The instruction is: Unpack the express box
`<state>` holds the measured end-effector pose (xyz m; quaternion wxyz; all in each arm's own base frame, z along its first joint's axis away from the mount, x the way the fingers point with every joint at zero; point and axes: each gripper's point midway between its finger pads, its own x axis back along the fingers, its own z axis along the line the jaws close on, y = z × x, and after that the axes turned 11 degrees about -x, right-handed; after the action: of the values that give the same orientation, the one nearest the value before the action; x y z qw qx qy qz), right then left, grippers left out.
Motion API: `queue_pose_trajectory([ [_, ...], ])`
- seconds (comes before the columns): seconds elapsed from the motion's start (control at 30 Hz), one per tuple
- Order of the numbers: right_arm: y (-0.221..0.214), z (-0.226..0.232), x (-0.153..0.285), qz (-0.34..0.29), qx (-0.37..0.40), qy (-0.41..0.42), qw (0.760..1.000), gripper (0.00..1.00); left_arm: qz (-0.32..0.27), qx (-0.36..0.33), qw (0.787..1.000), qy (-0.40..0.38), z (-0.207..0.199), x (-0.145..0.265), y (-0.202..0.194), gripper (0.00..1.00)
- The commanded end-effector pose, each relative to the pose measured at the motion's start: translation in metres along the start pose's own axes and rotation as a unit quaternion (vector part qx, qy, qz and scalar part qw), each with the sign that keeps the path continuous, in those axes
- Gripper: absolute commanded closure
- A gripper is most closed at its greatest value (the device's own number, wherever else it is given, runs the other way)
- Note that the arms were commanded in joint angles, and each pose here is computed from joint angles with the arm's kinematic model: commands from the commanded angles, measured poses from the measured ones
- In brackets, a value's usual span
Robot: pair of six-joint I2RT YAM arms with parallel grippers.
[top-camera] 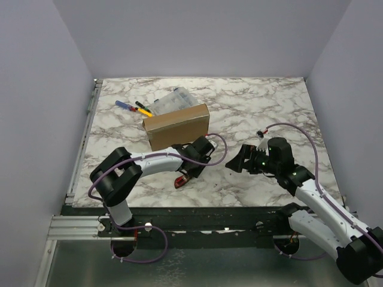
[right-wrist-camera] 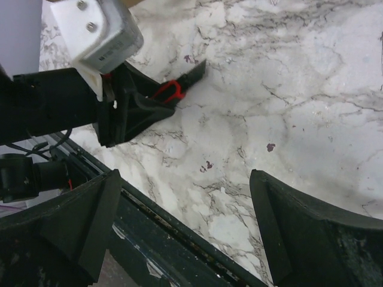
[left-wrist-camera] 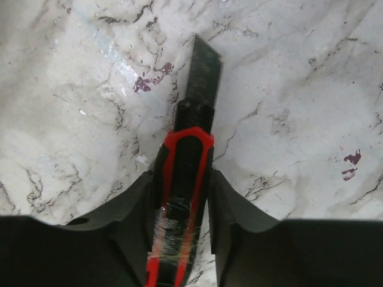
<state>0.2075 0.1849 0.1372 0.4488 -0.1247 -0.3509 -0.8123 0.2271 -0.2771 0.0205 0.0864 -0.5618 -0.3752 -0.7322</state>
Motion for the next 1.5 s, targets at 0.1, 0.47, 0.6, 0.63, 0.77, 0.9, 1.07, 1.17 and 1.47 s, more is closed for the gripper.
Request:
queue_pose_trajectory([
  [0.1, -0.005, -0.004, -0.011, 0.004, 0.002, 0.017, 1.000, 0.02, -0.024, 0.004, 1.000, 0.004, 0.001, 0.009, 0.015, 0.81],
  [0.47, 0.022, 0.026, -0.010, -0.027, 0.102, 0.069, 0.992, 0.04, -0.259, 0.183, 0.947, -0.052, 0.011, 0.123, 0.137, 1.00],
  [0.6, 0.028, 0.049, -0.008, -0.027, 0.153, 0.115, 0.981, 0.04, -0.353, 0.325, 0.871, -0.109, 0.037, 0.175, 0.174, 1.00],
  [0.63, 0.028, 0.057, -0.006, -0.028, 0.170, 0.131, 0.976, 0.04, -0.369, 0.357, 0.850, -0.114, 0.046, 0.185, 0.178, 1.00],
  [0.77, 0.035, 0.103, 0.003, -0.056, 0.224, 0.206, 0.951, 0.04, -0.403, 0.475, 0.771, -0.129, 0.079, 0.210, 0.181, 1.00],
  [0.9, 0.043, 0.134, -0.001, -0.085, 0.240, 0.225, 0.941, 0.04, -0.427, 0.556, 0.696, -0.157, 0.095, 0.225, 0.178, 1.00],
  [1.07, 0.052, 0.161, -0.018, -0.118, 0.243, 0.198, 0.942, 0.11, -0.436, 0.581, 0.659, -0.196, 0.095, 0.234, 0.181, 1.00],
  [1.17, 0.063, 0.165, -0.026, -0.154, 0.237, 0.154, 0.947, 0.18, -0.424, 0.599, 0.646, -0.211, 0.093, 0.232, 0.179, 1.00],
  [1.47, 0.082, 0.163, -0.030, -0.239, 0.237, 0.047, 0.940, 0.27, -0.414, 0.630, 0.623, -0.210, 0.097, 0.224, 0.169, 1.00],
])
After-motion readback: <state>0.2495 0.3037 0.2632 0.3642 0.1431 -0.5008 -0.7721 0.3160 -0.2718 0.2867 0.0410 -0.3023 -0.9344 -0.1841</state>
